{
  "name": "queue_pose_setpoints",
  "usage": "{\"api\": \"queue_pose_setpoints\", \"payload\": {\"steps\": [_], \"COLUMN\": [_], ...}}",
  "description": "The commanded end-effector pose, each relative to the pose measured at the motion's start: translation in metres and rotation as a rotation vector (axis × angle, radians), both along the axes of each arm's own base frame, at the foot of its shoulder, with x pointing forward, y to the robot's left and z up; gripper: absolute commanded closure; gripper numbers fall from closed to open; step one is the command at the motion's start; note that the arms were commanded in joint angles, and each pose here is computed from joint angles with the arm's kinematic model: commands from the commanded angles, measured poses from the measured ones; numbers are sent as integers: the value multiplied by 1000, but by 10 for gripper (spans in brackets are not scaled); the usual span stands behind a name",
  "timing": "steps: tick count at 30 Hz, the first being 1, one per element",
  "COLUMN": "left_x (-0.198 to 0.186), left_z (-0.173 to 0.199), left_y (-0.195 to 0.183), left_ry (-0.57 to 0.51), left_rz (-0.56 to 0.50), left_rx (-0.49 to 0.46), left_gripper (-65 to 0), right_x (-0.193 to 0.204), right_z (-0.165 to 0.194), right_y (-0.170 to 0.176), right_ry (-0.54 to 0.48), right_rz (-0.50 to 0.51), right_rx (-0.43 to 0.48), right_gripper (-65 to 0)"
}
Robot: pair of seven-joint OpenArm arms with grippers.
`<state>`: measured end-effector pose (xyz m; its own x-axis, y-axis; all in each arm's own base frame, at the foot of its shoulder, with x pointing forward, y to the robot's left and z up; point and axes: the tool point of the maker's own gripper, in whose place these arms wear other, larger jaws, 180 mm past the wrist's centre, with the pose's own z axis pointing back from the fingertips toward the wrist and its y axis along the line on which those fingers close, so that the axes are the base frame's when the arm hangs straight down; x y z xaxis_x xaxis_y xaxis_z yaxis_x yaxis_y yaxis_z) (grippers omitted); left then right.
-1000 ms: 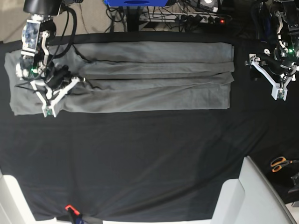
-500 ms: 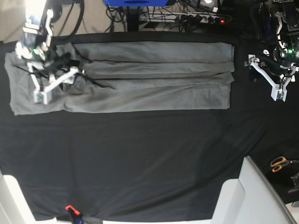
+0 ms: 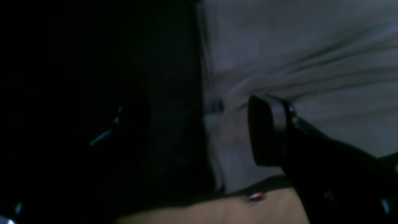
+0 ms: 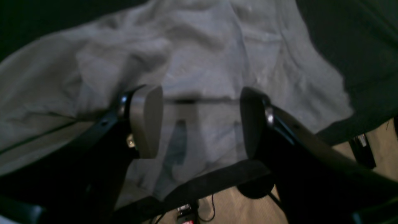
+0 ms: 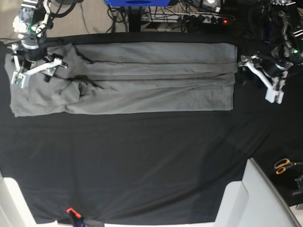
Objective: Fold the T-shirt properly
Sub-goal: 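Move the left gripper to the shirt's other end and grasp it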
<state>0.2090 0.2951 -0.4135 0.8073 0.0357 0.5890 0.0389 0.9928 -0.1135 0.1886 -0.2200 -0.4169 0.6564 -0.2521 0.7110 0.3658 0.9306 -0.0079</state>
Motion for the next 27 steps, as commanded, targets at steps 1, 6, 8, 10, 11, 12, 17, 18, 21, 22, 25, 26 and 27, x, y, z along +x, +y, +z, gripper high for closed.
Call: {"api": "queue_pose_setpoints", "payload": {"steps": [1,6,8,10,11,12,17,18,21,22,25,26,27], "left_x": [-2,-3,-3,-2,-3,-3,-11,-13,-2,-1,6,8,7], "left_z": [6,14,20,21,20,19,1,-4,-11,-16,-27,-30,-35], "left_y": [13,8,3,1,-1,-1,2,3,0,-5,-25,-32,-37], "left_ry": [-13,-71,-104,-113,-112,-111,-68,-55,-80,-80,-78,-69,-56], "left_rz": [11,-28,-62,-58,-54,-52,-13,-3,16,14,-24,-37,-44], "left_rx": [2,-87,-118,-137,-148,-151,-185,-194,-229,-246,-288,-298,-311], "left_gripper": [-484,-485,-492,-568,-624,-650,-650,-650,-650,-650,-650,-650,-650], "right_x": [3,3,3,3,3,3,-4,-6,-8,-8,-7,-8,-7], "right_z": [7,6,6,6,6,6,-8,-12,-16,-16,-16,-16,-16], "right_y": [-5,-5,-5,-5,-5,-4,-7,-8,-9,-9,-8,-8,-8], "right_ry": [-30,-26,-26,-26,-26,-26,18,28,41,41,37,37,35], "right_rz": [-5,-2,-2,0,0,1,13,14,15,14,12,12,11], "right_rx": [-19,-22,-22,-21,-21,-22,-21,-22,-21,-20,-18,-17,-16], "right_gripper": [-369,-369,-369,-369,-369,-369,-369,-369,-369,-369,-369,-369,-369]}}
